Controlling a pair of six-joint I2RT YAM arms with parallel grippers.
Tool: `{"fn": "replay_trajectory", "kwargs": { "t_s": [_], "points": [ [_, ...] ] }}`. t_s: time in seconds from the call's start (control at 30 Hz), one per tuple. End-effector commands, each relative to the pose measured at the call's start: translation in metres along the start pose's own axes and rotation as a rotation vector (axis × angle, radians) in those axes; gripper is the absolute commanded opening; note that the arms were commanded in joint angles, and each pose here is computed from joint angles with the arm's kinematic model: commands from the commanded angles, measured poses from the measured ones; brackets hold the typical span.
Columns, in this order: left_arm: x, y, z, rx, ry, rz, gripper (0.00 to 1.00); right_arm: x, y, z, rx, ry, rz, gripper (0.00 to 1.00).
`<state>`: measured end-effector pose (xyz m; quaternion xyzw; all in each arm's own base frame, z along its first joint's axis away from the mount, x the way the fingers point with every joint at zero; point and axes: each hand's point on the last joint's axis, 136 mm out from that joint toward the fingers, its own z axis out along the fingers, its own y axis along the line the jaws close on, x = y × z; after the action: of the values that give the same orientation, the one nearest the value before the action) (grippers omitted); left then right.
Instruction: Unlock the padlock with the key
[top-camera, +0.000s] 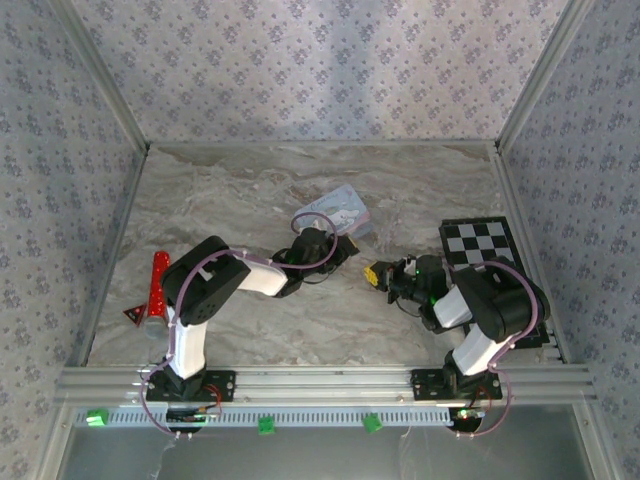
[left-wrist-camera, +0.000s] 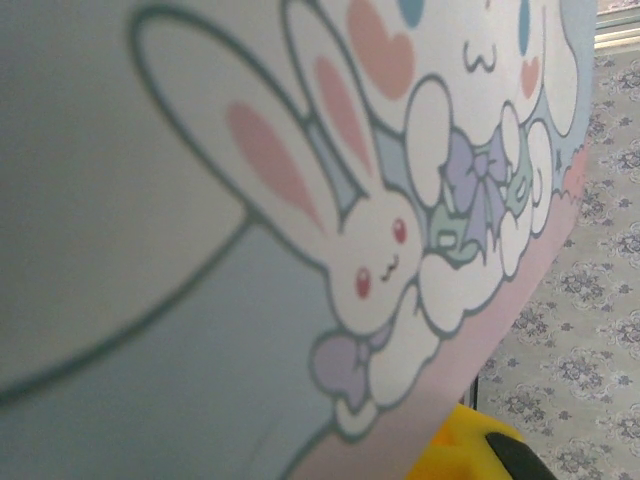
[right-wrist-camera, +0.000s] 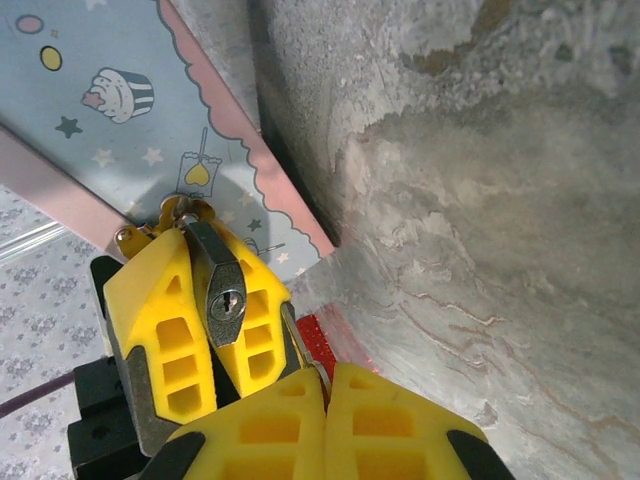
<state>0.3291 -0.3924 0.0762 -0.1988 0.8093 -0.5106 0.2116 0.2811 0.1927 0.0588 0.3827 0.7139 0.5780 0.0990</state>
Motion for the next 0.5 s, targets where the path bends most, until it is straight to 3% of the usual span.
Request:
{"fn": "replay_trajectory", "kwargs": {
  "t_s": [0.0, 0.47],
  "points": [
    [0.022, 0.069, 0.0, -0.208, 0.091, -0.147, 0.15, -0.001, 0.013, -0.005, -0.05, -0.02, -0.006, 0.0],
    [0.026, 0.066, 0.0, -0.189, 0.104, -0.166, 0.15, -0.002, 0.028, -0.002, -0.089, -0.026, -0.021, 0.0]
  ]
}}
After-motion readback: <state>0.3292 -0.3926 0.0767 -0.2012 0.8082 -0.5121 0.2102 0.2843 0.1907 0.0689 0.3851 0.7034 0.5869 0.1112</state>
